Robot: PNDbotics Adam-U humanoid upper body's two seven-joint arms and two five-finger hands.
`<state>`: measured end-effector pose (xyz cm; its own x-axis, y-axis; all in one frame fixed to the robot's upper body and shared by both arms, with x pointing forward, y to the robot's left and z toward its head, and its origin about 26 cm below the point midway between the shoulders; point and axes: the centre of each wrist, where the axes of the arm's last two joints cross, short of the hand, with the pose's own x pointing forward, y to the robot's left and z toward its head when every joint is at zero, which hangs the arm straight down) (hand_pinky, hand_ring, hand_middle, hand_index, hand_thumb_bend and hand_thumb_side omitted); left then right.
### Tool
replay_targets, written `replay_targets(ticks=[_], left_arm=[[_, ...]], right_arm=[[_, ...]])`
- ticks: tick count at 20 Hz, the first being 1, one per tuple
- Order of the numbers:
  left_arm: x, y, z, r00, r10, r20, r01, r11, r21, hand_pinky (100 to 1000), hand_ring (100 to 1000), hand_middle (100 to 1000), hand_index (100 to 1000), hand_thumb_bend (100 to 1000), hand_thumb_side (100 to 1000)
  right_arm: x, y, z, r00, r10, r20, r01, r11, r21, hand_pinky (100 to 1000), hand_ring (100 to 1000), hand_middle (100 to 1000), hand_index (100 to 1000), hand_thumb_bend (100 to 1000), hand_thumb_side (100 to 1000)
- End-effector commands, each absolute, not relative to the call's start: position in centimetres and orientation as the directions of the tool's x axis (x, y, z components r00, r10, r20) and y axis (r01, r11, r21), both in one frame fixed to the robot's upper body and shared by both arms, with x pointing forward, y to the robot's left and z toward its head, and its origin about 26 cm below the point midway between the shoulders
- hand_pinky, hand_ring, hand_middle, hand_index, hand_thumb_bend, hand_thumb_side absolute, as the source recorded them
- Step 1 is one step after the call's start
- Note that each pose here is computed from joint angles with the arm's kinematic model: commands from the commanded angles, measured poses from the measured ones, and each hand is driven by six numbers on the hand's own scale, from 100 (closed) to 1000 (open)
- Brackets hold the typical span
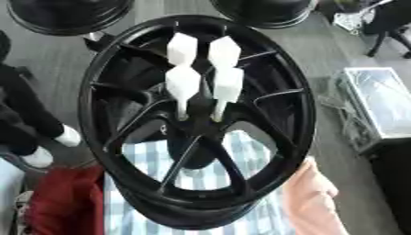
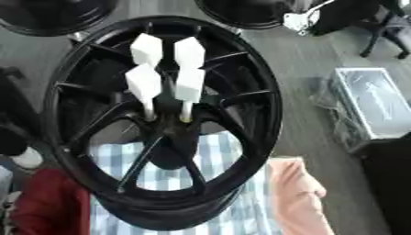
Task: Pull the pin out of the wheel hub.
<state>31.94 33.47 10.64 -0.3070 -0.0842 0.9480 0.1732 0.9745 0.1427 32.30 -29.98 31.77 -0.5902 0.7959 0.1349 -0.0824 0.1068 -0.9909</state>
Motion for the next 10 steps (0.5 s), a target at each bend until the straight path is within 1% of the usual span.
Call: replay_targets(ticks=[1, 5, 10], left_arm=[[31.9, 34.3, 11.7, -0.329, -0.123, 0.936, 0.152, 0.972, 0.181, 791, 888, 751, 780, 179, 823], [31.9, 34.3, 11.7, -0.328, -0.127, 0.936, 0.151, 0.971, 0.184, 791, 889, 751, 779, 179, 827], [31.9, 34.3, 11.7, -0.329, -0.13, 0.935, 0.15, 0.971, 0.188, 793, 890, 751, 779, 179, 830]], right_arm=[[31.6, -29.1, 32.4, -0.563, 0.82, 0.1, -0.062, 0.079, -0.995, 744, 745, 739, 878, 100, 372], [31.1, -28.1, 31.9, -0.55, 0.825, 0.128, -0.107, 0.083, -0.991, 748, 748, 742, 880, 100, 437], [30.8, -27.5, 31.6, -0.557, 0.819, 0.136, -0.136, 0.072, -0.988, 751, 753, 748, 882, 100, 461]])
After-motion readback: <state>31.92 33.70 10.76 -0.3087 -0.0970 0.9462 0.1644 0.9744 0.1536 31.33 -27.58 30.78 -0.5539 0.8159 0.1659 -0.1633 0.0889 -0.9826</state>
